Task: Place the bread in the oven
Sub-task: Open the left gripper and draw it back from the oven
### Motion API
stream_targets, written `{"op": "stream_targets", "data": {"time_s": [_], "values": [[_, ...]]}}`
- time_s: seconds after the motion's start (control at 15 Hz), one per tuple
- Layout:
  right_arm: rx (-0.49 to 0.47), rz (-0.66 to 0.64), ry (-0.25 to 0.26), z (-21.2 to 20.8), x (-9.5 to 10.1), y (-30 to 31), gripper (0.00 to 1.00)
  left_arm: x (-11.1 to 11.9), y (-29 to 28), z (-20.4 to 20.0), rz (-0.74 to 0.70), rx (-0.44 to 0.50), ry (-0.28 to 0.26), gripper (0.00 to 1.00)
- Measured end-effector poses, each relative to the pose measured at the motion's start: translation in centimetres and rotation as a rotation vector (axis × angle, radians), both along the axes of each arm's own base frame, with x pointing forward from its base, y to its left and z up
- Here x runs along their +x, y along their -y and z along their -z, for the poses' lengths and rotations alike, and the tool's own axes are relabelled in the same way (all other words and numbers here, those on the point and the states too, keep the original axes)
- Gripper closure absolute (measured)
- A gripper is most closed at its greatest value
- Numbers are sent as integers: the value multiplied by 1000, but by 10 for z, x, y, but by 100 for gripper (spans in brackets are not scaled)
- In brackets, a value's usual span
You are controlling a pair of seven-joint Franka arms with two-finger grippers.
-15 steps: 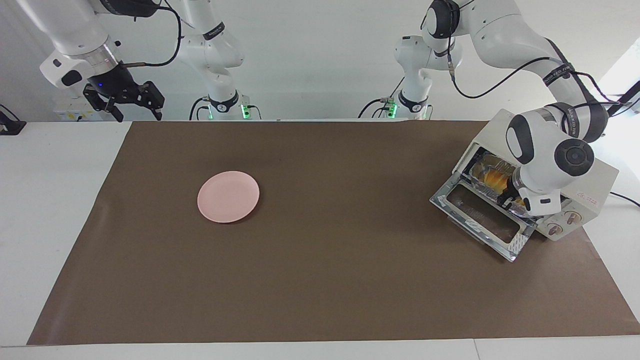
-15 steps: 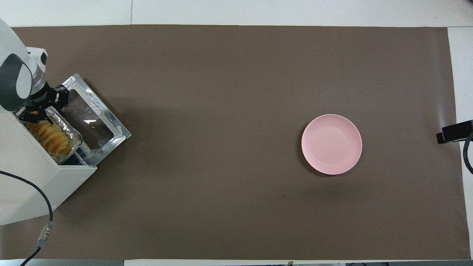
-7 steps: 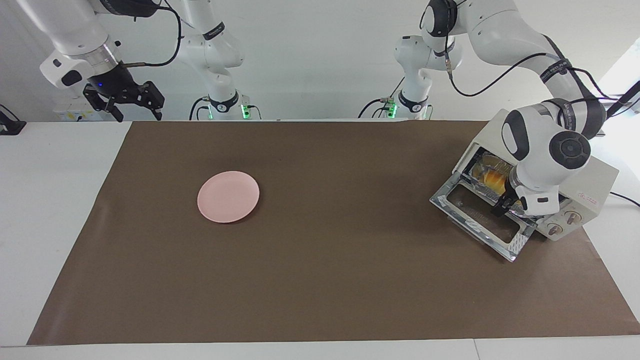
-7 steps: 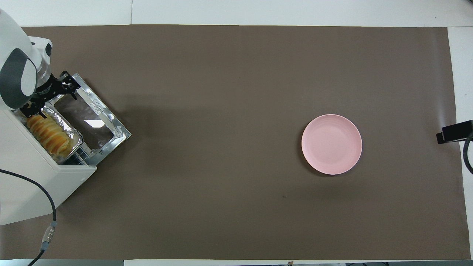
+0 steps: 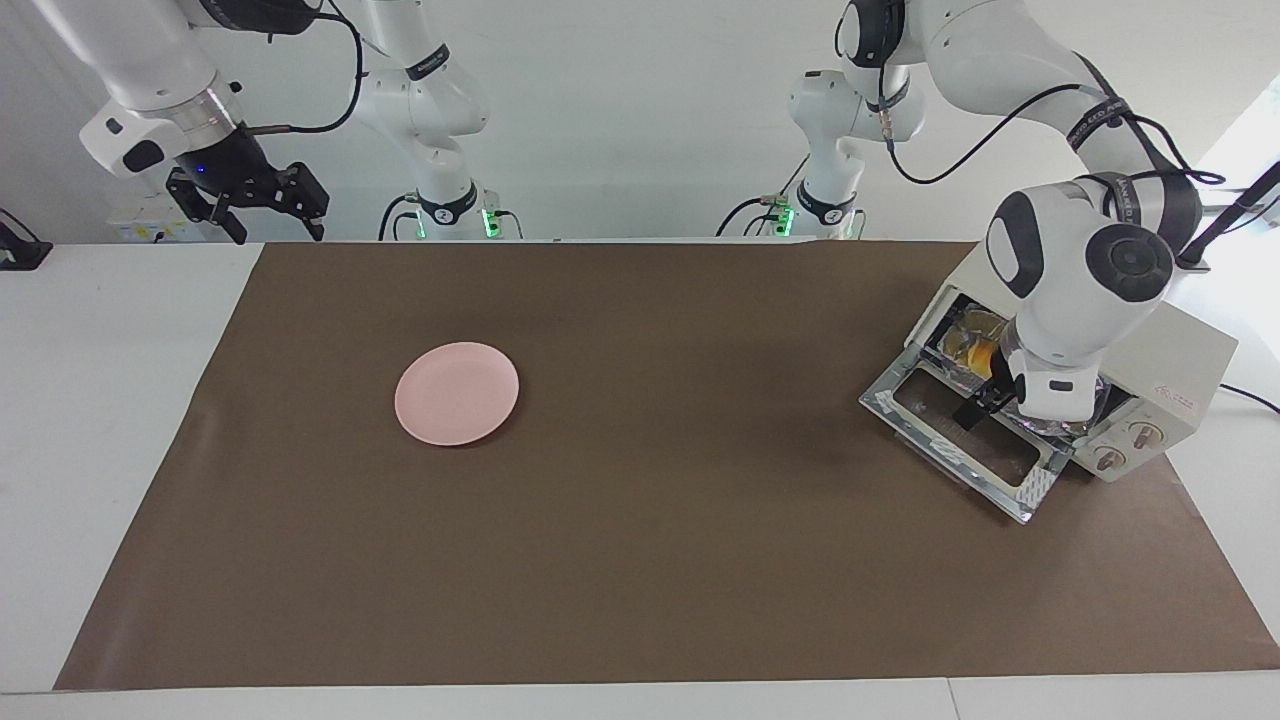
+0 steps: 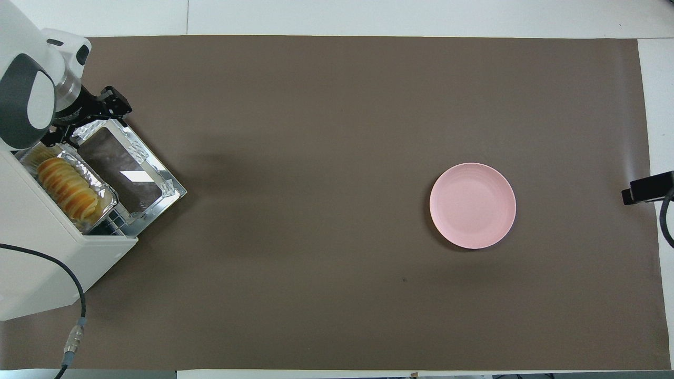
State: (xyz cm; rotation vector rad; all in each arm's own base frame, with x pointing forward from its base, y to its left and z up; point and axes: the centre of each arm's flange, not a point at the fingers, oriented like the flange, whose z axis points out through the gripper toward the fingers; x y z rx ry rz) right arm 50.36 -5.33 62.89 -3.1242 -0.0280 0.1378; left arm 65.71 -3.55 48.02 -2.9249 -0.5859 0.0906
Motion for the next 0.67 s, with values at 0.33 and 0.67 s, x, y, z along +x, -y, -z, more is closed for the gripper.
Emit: {"op": "stream_targets", "data": {"time_s": [0.33, 0.67], "values": [[0, 0, 0, 0, 0, 0, 0, -14, -64, -52, 265, -63, 32, 0], [0, 0, 0, 0, 0, 0, 0, -43, -75, -98, 341, -109, 67, 0]]}}
